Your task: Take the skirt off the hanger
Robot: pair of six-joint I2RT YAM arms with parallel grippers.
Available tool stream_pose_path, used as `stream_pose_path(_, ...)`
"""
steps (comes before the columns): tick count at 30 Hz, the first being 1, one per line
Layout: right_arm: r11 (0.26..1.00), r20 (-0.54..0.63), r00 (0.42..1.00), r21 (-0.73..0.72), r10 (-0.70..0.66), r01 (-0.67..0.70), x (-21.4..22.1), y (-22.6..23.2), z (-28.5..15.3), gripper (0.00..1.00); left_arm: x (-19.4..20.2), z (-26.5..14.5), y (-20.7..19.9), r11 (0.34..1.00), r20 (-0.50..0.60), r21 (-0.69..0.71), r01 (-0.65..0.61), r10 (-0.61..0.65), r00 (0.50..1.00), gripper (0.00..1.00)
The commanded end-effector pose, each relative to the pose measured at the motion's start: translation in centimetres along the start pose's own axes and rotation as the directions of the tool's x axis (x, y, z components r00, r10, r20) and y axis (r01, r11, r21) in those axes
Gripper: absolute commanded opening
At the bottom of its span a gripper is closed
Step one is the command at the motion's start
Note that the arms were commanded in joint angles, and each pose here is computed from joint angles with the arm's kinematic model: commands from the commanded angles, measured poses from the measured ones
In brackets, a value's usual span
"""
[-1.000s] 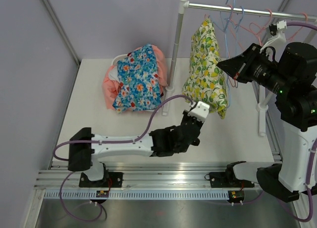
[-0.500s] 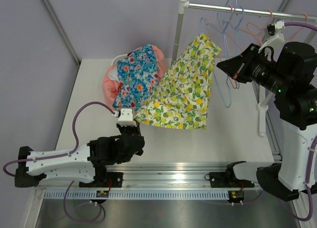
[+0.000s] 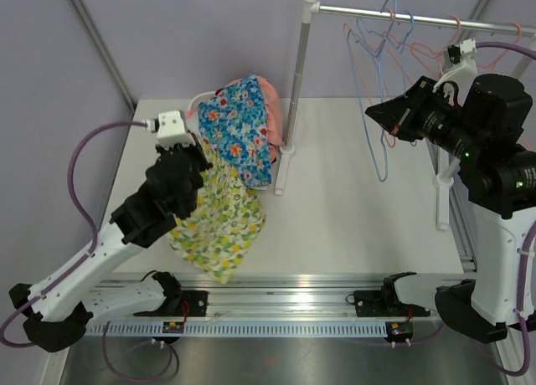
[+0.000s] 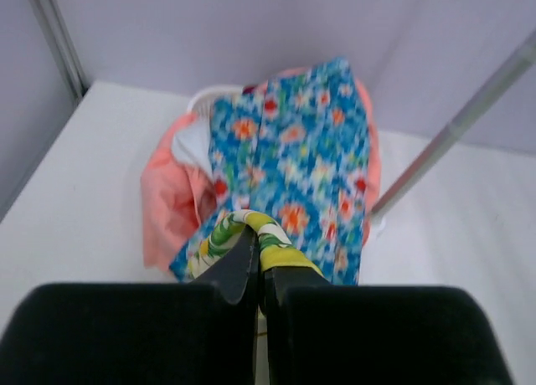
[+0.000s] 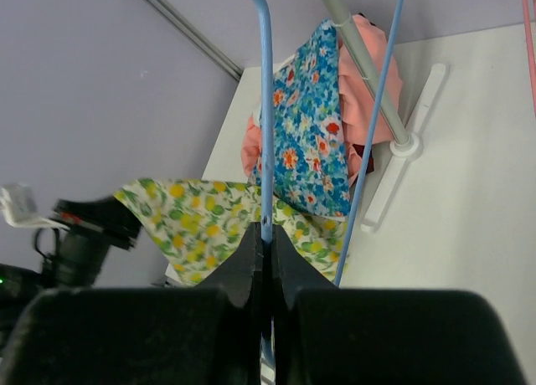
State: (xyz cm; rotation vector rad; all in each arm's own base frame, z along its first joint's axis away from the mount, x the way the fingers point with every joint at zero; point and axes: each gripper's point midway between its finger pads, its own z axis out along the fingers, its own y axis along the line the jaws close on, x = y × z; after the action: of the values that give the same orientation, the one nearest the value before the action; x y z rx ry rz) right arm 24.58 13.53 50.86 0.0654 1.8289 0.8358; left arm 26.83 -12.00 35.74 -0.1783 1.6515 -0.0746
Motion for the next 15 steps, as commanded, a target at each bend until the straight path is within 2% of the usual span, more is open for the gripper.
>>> stream_pose_path(1,0.999,0.035,0.999,-0.027,-0.028,0.029,-0.8,0.1,1.0,0.0,-9.8,1.9,-3.4,0.989,0.168,0.146,-0.009,-0.016,0.986,0.0)
stream_pose_path(3,1.0,0.024,1.0,-0.022,-0.02,0.02,-0.3,-0.4,1.8,0.0,-12.2,4.3,-2.9,0.992,0.195,0.123,-0.015,-0.009,0.981,0.0)
stream_pose_path(4,1.0,0.02,1.0,-0.018,-0.018,0.018,-0.2,-0.7,2.2,0.0,-12.9,5.1,-3.9,0.985,0.194,0.172,-0.025,-0.008,0.981,0.0)
stream_pose_path(5,1.0,0.013,1.0,-0.012,-0.015,0.015,0.1,-1.1,2.7,0.0,-14.9,7.4,-3.8,0.989,0.21,0.149,-0.018,-0.014,0.978,0.0)
stream_pose_path(7,1.0,0.011,1.0,-0.002,-0.016,0.016,0.3,-1.5,3.3,0.0,-15.3,9.9,-5.3,0.979,0.189,0.201,-0.031,-0.007,0.982,0.0)
stream_pose_path(8,1.0,0.005,1.0,0.003,-0.017,0.017,0.5,-1.9,3.8,0.0,-16.8,12.2,-5.5,0.981,0.205,0.195,-0.024,-0.017,0.979,0.0)
stream_pose_path(12,1.0,-0.017,1.0,0.015,-0.017,0.017,1.2,-2.8,5.2,0.0,-18.9,18.5,-7.9,0.957,0.187,0.289,0.024,-0.081,0.979,0.0)
stream_pose_path(15,0.999,-0.037,0.999,0.032,-0.022,0.023,1.9,-3.8,6.1,0.0,-19.1,23.4,-9.0,0.949,0.193,0.312,0.039,-0.103,0.976,0.0)
